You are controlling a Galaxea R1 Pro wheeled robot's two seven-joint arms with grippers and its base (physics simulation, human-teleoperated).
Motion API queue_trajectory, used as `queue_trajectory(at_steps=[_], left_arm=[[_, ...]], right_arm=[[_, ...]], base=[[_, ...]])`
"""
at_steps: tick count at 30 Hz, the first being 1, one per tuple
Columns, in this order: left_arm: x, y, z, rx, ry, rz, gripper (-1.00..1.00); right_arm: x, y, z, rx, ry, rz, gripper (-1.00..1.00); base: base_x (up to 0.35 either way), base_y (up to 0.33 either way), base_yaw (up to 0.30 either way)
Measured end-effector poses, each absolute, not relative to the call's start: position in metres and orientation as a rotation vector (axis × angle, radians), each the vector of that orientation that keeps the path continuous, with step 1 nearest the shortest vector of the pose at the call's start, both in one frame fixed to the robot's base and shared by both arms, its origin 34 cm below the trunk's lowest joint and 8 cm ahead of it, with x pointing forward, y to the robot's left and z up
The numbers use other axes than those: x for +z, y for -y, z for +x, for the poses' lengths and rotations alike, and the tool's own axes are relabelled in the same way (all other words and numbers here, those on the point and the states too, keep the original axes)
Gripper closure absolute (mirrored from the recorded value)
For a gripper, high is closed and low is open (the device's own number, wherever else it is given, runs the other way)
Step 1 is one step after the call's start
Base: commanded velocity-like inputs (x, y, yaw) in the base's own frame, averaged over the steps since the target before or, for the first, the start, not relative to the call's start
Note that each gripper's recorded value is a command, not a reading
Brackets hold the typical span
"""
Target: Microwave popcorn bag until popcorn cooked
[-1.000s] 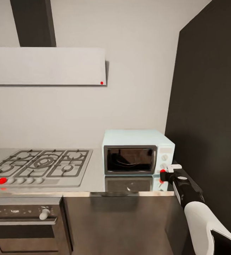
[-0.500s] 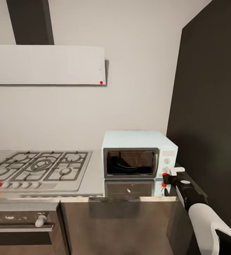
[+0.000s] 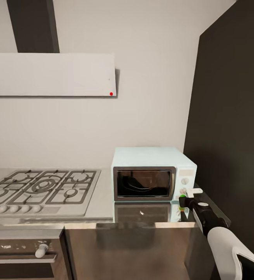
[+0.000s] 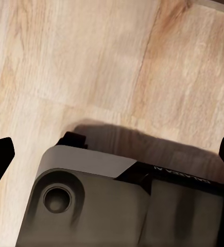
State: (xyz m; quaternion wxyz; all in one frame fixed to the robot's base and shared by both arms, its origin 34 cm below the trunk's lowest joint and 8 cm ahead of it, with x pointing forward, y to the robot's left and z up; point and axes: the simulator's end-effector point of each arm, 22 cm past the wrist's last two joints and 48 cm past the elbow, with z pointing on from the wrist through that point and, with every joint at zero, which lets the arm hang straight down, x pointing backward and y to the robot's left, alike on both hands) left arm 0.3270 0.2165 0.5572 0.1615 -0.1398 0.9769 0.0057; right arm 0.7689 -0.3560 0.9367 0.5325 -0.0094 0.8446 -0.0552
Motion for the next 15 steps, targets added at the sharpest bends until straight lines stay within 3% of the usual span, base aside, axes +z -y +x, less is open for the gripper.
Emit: queue_trajectory(at_steps=[5, 15], left_arm=[[0.559, -0.217, 0.326, 0.016, -2.784, -0.399, -1.00], [0.549, -0.216, 0.332, 0.022, -2.807, -0.397, -1.00]], right_arm=[[0.937, 0.356, 0.764, -0.131, -2.016, -0.022, 1.00], [0.933, 0.356, 0.789, -0.134, -2.016, -0.023, 1.00]], base=[[0.012, 0.000, 0.000], [-0.321, 0.000, 0.000]])
